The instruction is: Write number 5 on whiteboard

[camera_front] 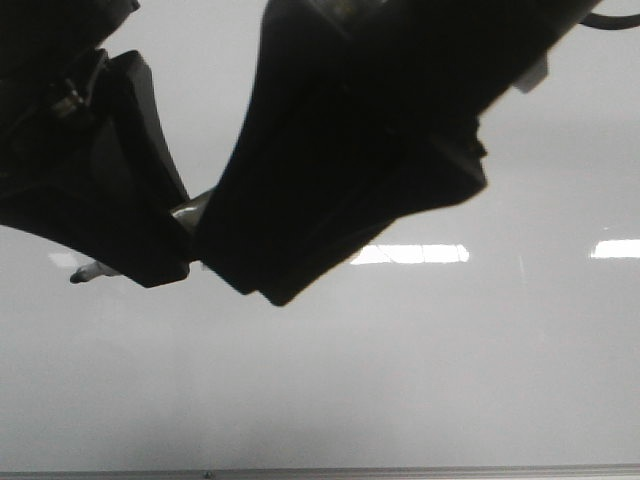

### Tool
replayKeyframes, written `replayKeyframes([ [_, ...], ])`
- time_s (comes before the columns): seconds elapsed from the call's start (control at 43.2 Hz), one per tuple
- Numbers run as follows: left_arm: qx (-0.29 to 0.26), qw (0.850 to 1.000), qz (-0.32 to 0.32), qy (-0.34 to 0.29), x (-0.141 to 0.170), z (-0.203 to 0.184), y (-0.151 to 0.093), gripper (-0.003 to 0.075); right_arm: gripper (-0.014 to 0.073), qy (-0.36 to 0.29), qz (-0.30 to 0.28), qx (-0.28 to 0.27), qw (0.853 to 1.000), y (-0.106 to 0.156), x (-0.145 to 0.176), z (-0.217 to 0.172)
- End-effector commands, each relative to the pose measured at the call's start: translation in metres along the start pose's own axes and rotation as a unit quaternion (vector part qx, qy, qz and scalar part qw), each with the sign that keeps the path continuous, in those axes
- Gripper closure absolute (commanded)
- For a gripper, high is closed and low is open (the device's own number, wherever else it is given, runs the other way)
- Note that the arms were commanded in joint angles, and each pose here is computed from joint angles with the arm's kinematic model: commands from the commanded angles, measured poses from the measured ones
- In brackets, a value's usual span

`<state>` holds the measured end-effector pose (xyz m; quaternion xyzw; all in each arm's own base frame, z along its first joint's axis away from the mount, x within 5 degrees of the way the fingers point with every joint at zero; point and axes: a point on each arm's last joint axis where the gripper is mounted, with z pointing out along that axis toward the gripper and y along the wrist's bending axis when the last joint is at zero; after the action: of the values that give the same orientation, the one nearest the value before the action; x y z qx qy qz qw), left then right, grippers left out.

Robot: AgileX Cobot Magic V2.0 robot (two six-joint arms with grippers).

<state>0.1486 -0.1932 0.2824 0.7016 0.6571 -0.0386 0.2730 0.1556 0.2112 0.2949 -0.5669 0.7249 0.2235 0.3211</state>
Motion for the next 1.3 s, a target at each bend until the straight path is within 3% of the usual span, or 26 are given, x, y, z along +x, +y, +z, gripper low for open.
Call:
replayKeyframes([
  [0.0, -0.031, 0.999, -0.001, -0.043, -0.011, -0.015, 0.006, 0.0741, 0.0066, -0.030, -0.009, 0.013, 0.999, -0.003, -0.014, -0.009],
  [0.625, -0.030, 0.999, -0.001, -0.043, -0.011, -0.015, 0.006, 0.0741, 0.0637, 0.003, -0.021, -0.011, 1.000, -0.002, -0.013, -0.007],
  [0.879, -0.030, 0.999, -0.004, -0.043, -0.011, -0.015, 0.005, 0.0733, 0.0659, 0.019, -0.029, -0.007, 0.999, -0.004, -0.010, -0.009],
  [0.948, -0.030, 0.999, -0.004, -0.043, -0.011, -0.015, 0.006, 0.0689, 0.0655, 0.023, -0.017, -0.004, 1.000, -0.008, -0.006, -0.013],
  [1.18, -0.032, 0.998, -0.004, -0.046, -0.011, -0.015, 0.006, 0.0326, 0.0655, 0.030, 0.059, 0.046, 0.997, -0.025, 0.027, -0.043],
  [1.272, -0.032, 0.998, -0.004, -0.046, -0.011, -0.015, 0.006, 0.0274, 0.0655, 0.021, 0.085, 0.077, 0.993, -0.024, 0.044, -0.060],
])
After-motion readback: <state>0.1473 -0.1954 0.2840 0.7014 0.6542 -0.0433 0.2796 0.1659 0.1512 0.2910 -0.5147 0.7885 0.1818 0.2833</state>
